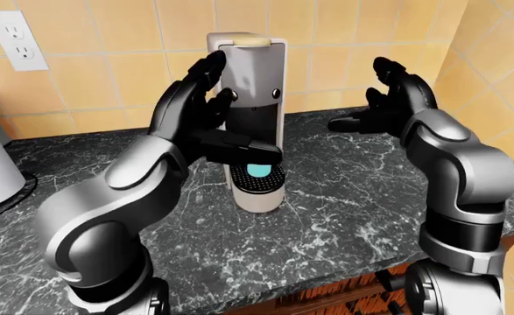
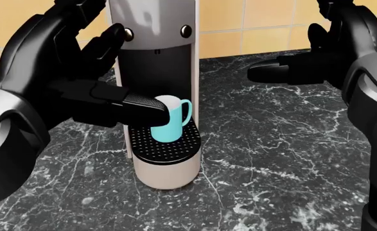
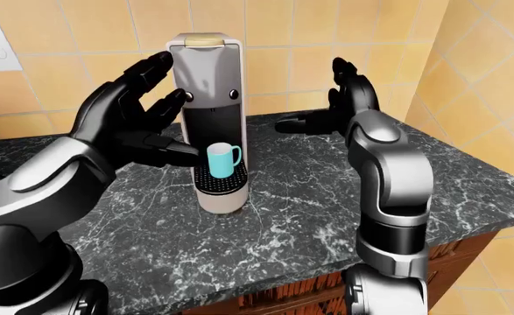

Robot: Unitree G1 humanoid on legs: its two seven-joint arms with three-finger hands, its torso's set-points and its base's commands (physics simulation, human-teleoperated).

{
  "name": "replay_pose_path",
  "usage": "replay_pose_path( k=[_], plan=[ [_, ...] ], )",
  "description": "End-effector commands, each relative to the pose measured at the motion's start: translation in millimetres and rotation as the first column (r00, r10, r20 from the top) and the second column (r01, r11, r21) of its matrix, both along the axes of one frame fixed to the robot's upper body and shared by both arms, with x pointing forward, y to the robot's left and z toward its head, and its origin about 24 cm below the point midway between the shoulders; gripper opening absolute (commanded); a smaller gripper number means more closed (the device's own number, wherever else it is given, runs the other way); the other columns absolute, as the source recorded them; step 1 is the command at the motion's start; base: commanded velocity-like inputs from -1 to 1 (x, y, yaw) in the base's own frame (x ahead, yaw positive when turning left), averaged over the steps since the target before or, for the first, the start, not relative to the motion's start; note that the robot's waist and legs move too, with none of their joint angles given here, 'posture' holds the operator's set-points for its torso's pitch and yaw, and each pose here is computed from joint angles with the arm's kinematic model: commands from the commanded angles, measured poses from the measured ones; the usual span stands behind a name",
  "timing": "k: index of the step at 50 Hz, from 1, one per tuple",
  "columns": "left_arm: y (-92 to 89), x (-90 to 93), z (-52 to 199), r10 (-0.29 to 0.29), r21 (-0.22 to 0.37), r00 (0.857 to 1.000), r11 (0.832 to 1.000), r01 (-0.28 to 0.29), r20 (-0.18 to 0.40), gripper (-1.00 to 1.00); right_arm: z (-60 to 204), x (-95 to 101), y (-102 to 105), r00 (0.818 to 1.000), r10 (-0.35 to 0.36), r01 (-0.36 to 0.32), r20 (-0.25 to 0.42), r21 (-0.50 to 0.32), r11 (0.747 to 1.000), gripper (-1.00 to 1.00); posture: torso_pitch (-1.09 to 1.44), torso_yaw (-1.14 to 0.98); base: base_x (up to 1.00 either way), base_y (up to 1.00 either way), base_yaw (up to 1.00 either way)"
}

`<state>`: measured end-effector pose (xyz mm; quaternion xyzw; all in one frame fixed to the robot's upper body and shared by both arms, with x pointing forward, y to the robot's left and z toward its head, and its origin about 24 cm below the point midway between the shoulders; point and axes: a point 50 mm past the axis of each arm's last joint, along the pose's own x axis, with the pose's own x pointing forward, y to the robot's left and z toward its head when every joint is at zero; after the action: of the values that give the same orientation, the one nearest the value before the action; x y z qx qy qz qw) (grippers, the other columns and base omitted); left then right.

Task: Press the button on the coffee machine to serve coffee.

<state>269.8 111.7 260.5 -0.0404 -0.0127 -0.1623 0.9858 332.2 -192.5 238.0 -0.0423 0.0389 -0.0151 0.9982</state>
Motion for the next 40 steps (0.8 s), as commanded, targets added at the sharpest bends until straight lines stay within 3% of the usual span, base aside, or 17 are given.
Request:
replay_pose_path(
  k=[1, 40],
  plan=[
    [0.3, -2.1, 12, 0.006, -0.019, 0.998, 1.000, -0.005, 0.062, 1.00, 22, -3.9, 0, 0.995, 0.002, -0.001, 0.096, -0.009, 1.000, 1.00, -0.35, 0.00, 0.00, 0.00, 0.00],
    [0.7, 9.9, 6, 0.014, -0.011, 0.998, 1.000, -0.013, 0.054, 1.00, 20, -2.2, 1, 0.995, 0.004, -0.004, 0.099, -0.001, 1.000, 1.00, -0.35, 0.00, 0.00, 0.00, 0.00]
  ],
)
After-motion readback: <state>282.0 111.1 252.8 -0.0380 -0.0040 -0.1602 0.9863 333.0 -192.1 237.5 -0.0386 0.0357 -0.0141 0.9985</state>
